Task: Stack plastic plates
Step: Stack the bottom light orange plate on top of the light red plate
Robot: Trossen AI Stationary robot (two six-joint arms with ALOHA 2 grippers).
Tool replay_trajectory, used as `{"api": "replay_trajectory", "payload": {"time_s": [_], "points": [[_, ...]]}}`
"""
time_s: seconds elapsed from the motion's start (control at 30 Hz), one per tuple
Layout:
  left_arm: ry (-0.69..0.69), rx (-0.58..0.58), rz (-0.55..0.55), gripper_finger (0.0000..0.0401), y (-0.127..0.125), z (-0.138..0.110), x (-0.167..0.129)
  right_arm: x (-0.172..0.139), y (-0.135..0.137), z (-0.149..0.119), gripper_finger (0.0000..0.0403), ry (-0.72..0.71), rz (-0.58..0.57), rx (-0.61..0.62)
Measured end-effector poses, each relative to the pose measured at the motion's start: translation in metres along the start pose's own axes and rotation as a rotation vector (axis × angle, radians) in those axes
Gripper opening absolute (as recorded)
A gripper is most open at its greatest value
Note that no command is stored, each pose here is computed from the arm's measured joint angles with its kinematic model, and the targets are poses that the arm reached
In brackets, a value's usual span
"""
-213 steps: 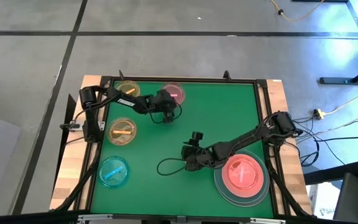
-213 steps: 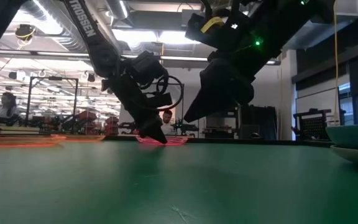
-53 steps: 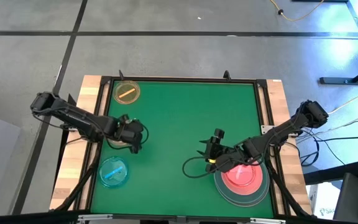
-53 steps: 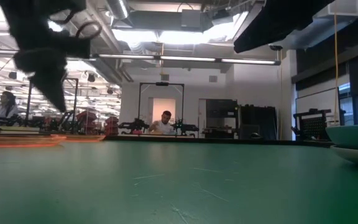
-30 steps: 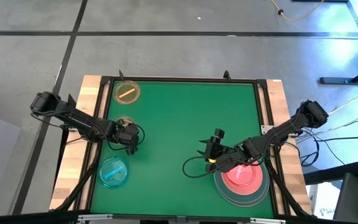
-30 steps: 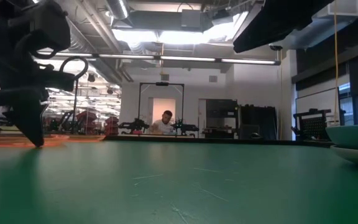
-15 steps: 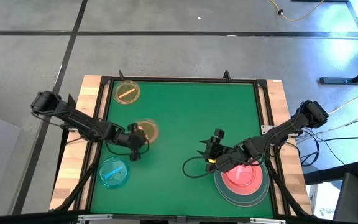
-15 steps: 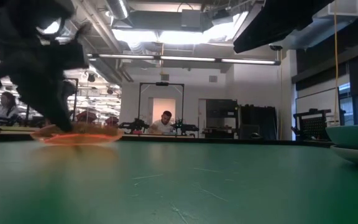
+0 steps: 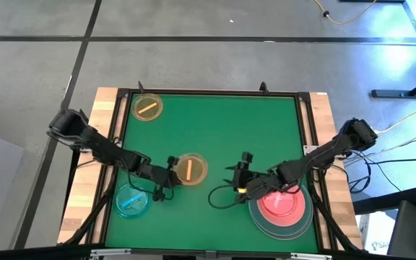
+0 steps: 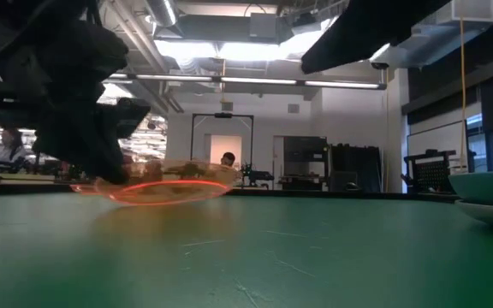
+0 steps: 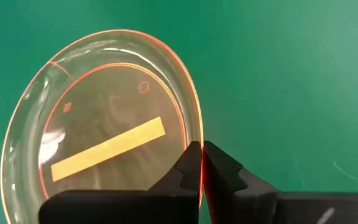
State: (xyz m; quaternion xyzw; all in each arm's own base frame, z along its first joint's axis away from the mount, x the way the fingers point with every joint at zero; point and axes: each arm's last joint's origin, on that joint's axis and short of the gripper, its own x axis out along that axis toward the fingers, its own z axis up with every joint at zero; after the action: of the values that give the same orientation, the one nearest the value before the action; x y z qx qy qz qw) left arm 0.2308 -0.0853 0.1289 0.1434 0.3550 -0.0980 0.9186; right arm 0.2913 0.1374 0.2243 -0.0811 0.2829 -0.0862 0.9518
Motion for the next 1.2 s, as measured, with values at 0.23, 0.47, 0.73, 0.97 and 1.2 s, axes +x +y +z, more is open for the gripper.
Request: {"api": "replay_trajectory", "payload": {"time_s": [0.23,0.47,0.73,0.97,1.2], "points": [[-0.018,0.131,-0.036,0.0001,-0.005,0.001,0.020,0.044,0.013,-0.011,0.0189,-0.012,0.156,-0.091],[-0.001,0.199,-0.041,0.0001,-0.008,0.010,0.038,0.082,0.015,-0.025,0.0188,-0.028,0.272,-0.089],[-0.004,0.191,-0.021,0.0001,-0.007,0.013,0.040,0.103,0.020,-0.044,0.0188,0.015,0.348,-0.104],[-0.012,0.186,-0.018,0.0001,-0.006,0.014,0.040,0.106,0.022,-0.048,0.0180,0.025,0.348,-0.148],[-0.016,0.183,-0.019,0.0001,-0.006,0.014,0.040,0.115,0.023,-0.062,0.0124,0.071,0.283,-0.202]]}}
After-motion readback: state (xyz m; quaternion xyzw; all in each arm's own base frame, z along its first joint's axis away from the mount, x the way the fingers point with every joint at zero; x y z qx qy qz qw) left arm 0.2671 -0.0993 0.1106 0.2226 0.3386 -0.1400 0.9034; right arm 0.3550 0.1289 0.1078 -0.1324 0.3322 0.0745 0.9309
